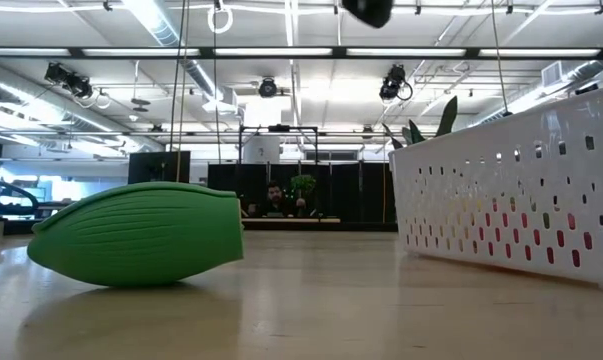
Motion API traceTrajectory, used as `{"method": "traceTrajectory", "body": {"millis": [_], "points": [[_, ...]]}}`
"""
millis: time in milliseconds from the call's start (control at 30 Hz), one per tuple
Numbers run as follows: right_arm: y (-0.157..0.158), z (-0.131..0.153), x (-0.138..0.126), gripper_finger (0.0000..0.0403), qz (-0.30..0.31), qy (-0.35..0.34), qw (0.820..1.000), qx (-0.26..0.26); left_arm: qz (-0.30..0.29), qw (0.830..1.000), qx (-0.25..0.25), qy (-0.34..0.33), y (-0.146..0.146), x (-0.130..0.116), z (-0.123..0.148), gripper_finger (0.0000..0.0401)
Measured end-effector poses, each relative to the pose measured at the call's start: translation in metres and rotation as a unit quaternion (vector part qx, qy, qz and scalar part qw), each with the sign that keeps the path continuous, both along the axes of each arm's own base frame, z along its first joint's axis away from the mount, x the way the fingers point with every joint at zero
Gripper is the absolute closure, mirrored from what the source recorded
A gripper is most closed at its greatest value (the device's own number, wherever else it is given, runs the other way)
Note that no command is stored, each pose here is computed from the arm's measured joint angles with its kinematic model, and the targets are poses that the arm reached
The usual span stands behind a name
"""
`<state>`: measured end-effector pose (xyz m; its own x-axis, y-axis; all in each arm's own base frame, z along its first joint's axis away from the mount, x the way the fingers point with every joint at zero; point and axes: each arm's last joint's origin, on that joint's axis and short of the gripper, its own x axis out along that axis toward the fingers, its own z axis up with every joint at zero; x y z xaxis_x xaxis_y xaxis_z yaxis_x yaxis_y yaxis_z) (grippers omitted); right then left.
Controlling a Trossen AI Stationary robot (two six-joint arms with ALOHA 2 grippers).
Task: Pick and placing Produce into tupperware
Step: Put the green corn into the white bin
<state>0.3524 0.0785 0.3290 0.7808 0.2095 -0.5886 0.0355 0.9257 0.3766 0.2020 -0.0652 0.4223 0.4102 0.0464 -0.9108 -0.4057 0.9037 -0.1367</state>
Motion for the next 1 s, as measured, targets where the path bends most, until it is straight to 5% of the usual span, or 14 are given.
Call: {"method": "traceTrajectory", "body": {"millis": [433,1000], "points": [[0.036,-0.075,0.058,0.0178,0.097,-0.03,0.994,-0.04,-0.016,0.999,0.016,0.037,-0.007,0.002,-0.019,0.0241],[0.058,-0.121,0.067,0.0149,0.126,0.007,0.987,-0.101,-0.026,0.992,0.047,0.118,-0.008,0.005,-0.061,0.0235]]}}
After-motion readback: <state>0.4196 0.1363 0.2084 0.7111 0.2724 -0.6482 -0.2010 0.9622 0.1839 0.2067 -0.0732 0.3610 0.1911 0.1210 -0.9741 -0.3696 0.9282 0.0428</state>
